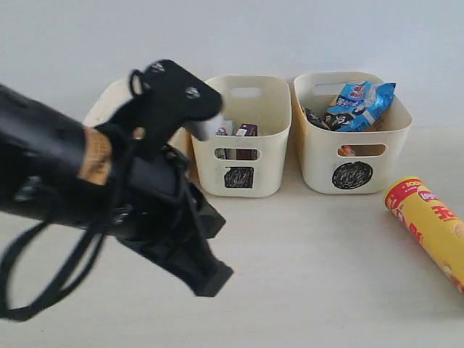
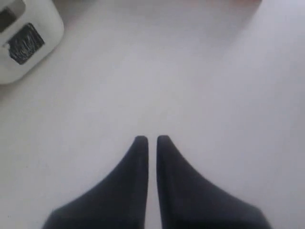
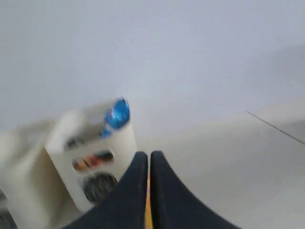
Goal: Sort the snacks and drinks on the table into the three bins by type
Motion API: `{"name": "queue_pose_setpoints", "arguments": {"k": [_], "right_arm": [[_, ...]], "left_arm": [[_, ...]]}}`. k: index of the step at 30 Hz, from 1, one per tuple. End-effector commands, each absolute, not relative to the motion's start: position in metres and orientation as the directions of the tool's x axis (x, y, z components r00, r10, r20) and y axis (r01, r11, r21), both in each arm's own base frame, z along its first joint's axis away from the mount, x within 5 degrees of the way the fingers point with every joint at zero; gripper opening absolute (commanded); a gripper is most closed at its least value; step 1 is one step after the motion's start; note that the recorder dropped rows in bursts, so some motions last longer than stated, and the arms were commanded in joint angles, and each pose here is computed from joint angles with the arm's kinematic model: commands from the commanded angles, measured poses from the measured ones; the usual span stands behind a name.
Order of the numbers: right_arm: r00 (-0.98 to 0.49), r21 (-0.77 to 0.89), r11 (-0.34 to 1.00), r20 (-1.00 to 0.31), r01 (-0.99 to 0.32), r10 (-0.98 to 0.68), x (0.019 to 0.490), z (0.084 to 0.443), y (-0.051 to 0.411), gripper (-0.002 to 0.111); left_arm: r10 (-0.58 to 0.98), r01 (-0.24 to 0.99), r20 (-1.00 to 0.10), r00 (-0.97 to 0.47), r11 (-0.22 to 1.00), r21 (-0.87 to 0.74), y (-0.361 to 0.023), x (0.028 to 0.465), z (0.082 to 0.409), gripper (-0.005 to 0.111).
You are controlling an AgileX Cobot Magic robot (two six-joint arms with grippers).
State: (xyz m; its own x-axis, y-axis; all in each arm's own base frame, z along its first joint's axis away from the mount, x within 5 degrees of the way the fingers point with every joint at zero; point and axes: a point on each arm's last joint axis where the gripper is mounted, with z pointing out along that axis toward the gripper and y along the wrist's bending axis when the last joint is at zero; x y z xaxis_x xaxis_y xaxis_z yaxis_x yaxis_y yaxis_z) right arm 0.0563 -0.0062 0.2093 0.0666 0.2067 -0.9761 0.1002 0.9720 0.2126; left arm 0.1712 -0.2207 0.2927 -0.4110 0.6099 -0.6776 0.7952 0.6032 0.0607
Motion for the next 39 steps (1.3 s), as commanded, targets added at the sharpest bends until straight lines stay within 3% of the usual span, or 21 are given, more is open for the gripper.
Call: {"name": "queue_pose_setpoints", "arguments": {"k": [1,7,10,14,17,22,25,28,31,33,39], "right_arm": [[0.348,0.483,0.876,-0.82,-0.006,0.455,0.051,0.233,-0.011,0.0],[0.252,0.399,0.917,-0.89,0.027,0.38,0.06,0.287,-0.008,0.0],[0.126,0.323,0.943,-0.942,0.077,0.312,0.08,0.315,-0.009,0.0],[-0.169,0.145,0.983,-0.972,0.109,0.162,0.119,0.342,-0.011,0.0],[-0.443,0.022,1.0,-0.896,0.013,0.025,0.151,0.35,-0.008,0.0],[-0.717,0.001,0.978,-0.681,-0.206,-0.15,0.207,0.34,-0.005,0.002],[-0.801,0.041,0.969,-0.572,-0.245,-0.178,0.239,0.327,-0.007,0.018],[-0.839,0.062,0.964,-0.509,-0.259,-0.193,0.269,0.311,-0.01,0.054],[-0.842,0.036,0.933,-0.444,-0.359,-0.306,0.289,0.293,-0.013,0.087],[-0.85,0.042,0.918,-0.396,-0.394,-0.347,0.299,0.277,-0.015,0.093],[-0.874,0.017,0.923,-0.328,-0.384,-0.358,0.328,0.23,-0.023,0.093]], "left_arm": [[0.513,0.771,-0.76,-0.399,0.636,0.024,-0.186,0.146,0.313,0.004],[0.414,0.764,-0.841,-0.349,0.646,0.001,-0.143,0.113,0.327,0.004],[0.369,0.764,-0.875,-0.315,0.646,-0.002,-0.126,0.101,0.334,0.004],[0.368,0.758,-0.887,-0.28,0.651,0.031,-0.108,0.089,0.338,0.004],[0.376,0.753,-0.898,-0.228,0.653,0.082,-0.099,0.086,0.342,0.004],[0.371,0.754,-0.903,-0.219,0.651,0.084,-0.098,0.085,0.339,0.004],[0.384,0.755,-0.895,-0.229,0.65,0.085,-0.099,0.085,0.333,0.004],[0.39,0.756,-0.891,-0.233,0.649,0.086,-0.099,0.085,0.329,0.004],[0.392,0.756,-0.889,-0.235,0.648,0.086,-0.099,0.085,0.328,0.004],[0.392,0.756,-0.889,-0.235,0.648,0.086,-0.099,0.085,0.328,0.004],[0.385,0.756,-0.892,-0.236,0.65,0.08,-0.099,0.085,0.328,0.004]]}}
